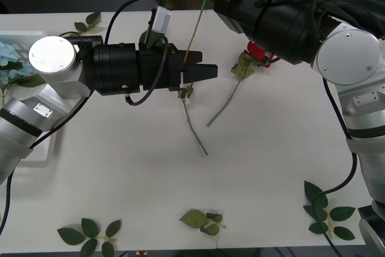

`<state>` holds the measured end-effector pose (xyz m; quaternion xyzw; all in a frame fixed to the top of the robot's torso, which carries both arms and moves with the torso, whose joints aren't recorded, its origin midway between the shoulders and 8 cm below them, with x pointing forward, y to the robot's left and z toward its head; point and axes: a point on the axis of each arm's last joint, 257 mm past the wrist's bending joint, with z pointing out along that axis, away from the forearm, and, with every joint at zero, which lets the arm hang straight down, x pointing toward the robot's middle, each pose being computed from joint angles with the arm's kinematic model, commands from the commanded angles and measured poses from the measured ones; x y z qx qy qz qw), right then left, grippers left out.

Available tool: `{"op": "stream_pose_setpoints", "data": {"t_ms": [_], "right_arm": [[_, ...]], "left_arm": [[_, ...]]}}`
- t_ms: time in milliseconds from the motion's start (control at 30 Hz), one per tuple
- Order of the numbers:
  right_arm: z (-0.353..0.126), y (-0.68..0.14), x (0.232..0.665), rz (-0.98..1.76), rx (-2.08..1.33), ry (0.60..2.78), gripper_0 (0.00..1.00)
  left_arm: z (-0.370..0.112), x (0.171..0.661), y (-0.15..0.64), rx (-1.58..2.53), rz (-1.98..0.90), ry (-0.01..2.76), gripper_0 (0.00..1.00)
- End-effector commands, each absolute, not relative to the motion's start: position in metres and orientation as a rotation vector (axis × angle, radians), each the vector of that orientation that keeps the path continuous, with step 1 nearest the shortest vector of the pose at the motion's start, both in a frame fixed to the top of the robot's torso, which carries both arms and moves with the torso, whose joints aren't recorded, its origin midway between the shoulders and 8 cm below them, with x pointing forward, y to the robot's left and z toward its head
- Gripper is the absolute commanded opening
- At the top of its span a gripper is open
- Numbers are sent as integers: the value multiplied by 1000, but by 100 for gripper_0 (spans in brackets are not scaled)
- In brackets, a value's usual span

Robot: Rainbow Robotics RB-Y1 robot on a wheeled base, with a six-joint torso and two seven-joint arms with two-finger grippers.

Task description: Place the red flowers into the right box and the blue flowers into the left box. If a person shows an open palm, hand one flower to the person first, then continue sorting.

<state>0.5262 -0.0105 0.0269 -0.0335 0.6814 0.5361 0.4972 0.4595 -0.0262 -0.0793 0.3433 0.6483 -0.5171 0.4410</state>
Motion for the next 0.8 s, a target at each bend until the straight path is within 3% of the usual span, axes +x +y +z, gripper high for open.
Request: {"op": "stream_pose_setpoints", "data": {"t_ms": [33,467,500,533,633,667,800], "right_arm": [[48,-2,519,1320,-112,1602,0],[47,-5,521,1304,-113,1599,0],[47,-5,521,1304,-113,1599,6],[47,-5,521,1304,-113,1599,18],[48,-6,522,1299,-114,1598,67],[48,-6,522,1298,-116,1598,72],[44,-11,524,1285,-110,1603,74]], "left_arm": [[-45,456,-46,842,-1338,1545,0],[-41,456,-46,823,-1364,1541,0],[-40,455,-46,817,-1373,1541,0],[-39,454,-46,815,-1378,1538,0],[-38,454,-45,812,-1382,1537,0],[-38,455,-44,813,-1380,1538,0],[-41,455,-42,810,-1375,1544,0]]}}
